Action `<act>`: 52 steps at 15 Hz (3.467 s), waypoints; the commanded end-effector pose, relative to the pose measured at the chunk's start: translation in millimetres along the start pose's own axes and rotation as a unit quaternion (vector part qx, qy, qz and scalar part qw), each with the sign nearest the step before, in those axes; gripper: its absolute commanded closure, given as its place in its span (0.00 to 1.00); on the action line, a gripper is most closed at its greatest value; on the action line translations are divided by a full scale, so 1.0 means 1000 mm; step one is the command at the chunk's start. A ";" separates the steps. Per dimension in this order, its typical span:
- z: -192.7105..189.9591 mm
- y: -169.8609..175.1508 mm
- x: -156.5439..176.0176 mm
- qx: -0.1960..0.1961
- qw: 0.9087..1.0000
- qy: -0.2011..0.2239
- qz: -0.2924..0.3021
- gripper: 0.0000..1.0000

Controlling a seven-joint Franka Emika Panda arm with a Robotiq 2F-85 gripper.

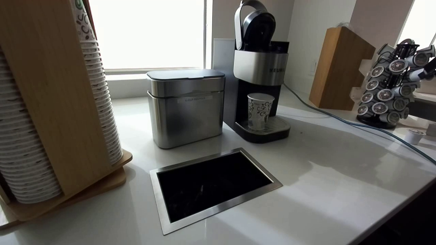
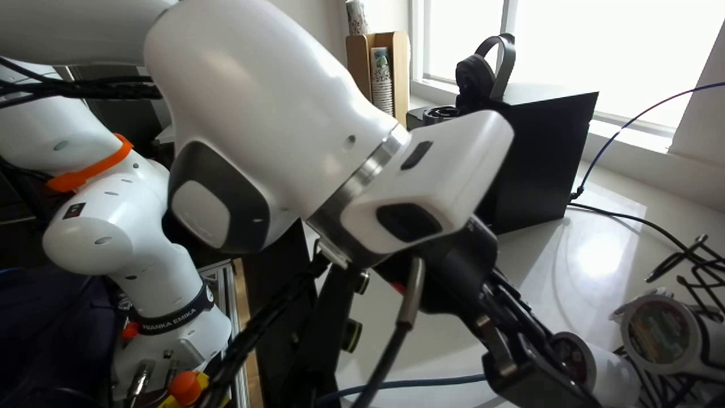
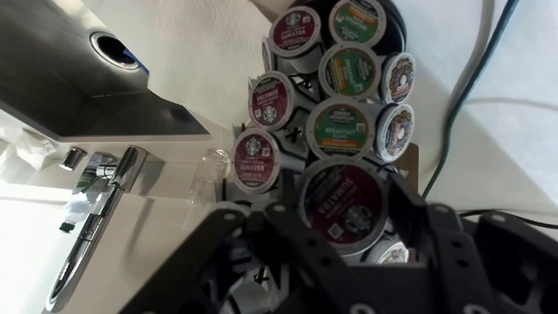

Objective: Remove one coffee pod from the rack and put it in the coffee maker

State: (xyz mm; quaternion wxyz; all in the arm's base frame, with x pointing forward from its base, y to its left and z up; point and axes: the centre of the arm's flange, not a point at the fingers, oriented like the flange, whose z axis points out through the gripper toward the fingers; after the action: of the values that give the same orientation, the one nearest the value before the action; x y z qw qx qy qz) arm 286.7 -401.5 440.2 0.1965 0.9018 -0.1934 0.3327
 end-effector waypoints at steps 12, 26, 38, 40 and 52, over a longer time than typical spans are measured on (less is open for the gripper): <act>-0.162 -0.062 -0.007 0.147 0.957 -0.057 -0.244 0.71; -0.205 -0.057 0.042 0.143 0.908 -0.137 -0.370 0.46; -0.205 -0.058 0.042 0.143 0.907 -0.138 -0.373 0.46; -0.205 -0.058 0.042 0.143 0.906 -0.138 -0.373 0.46; -0.220 -0.148 0.083 0.204 0.858 -0.102 -0.460 0.71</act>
State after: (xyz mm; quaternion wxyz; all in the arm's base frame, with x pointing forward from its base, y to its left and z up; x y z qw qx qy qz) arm 265.3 -230.7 604.4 0.1355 0.9519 0.2276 0.1539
